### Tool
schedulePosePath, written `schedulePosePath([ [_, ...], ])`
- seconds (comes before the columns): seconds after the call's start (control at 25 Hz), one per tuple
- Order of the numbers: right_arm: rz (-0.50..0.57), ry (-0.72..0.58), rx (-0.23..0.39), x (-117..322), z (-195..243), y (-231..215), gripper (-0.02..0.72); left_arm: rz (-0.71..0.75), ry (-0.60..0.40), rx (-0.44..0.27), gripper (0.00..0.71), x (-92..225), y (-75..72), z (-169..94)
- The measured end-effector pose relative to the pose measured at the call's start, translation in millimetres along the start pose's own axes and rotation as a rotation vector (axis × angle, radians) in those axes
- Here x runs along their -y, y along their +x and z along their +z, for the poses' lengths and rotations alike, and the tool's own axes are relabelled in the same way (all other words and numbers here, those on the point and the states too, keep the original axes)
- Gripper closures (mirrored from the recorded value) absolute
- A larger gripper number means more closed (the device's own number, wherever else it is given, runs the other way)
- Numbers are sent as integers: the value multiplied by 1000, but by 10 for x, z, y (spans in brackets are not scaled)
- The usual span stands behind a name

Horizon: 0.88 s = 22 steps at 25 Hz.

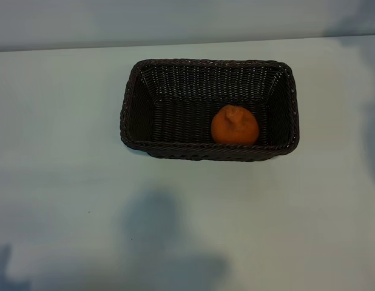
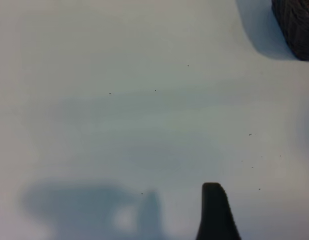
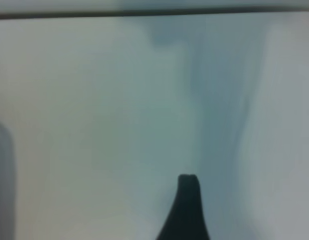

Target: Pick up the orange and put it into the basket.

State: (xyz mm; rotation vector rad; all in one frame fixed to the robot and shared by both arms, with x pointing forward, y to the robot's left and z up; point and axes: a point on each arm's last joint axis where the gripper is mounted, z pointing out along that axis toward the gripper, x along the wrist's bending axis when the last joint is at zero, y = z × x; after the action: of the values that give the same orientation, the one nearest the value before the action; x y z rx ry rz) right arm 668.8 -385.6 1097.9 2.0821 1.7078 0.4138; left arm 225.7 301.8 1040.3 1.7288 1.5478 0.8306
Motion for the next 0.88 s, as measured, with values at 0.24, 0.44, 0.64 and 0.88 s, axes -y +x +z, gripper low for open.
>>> schedulePosePath([
  [0.24,4,-37,-2,44,-495,-15,122,0,0,0,243,0,0,0],
  [0.44,19,-116,-34,165,-1178,-8,122,0,0,0,243,0,0,0],
  [0.64,31,-268,-83,363,-1927,10,122,0,0,0,243,0,0,0],
  [0.88,32,-507,-87,827,-2914,-20,122,1,0,0,243,0,0,0],
])
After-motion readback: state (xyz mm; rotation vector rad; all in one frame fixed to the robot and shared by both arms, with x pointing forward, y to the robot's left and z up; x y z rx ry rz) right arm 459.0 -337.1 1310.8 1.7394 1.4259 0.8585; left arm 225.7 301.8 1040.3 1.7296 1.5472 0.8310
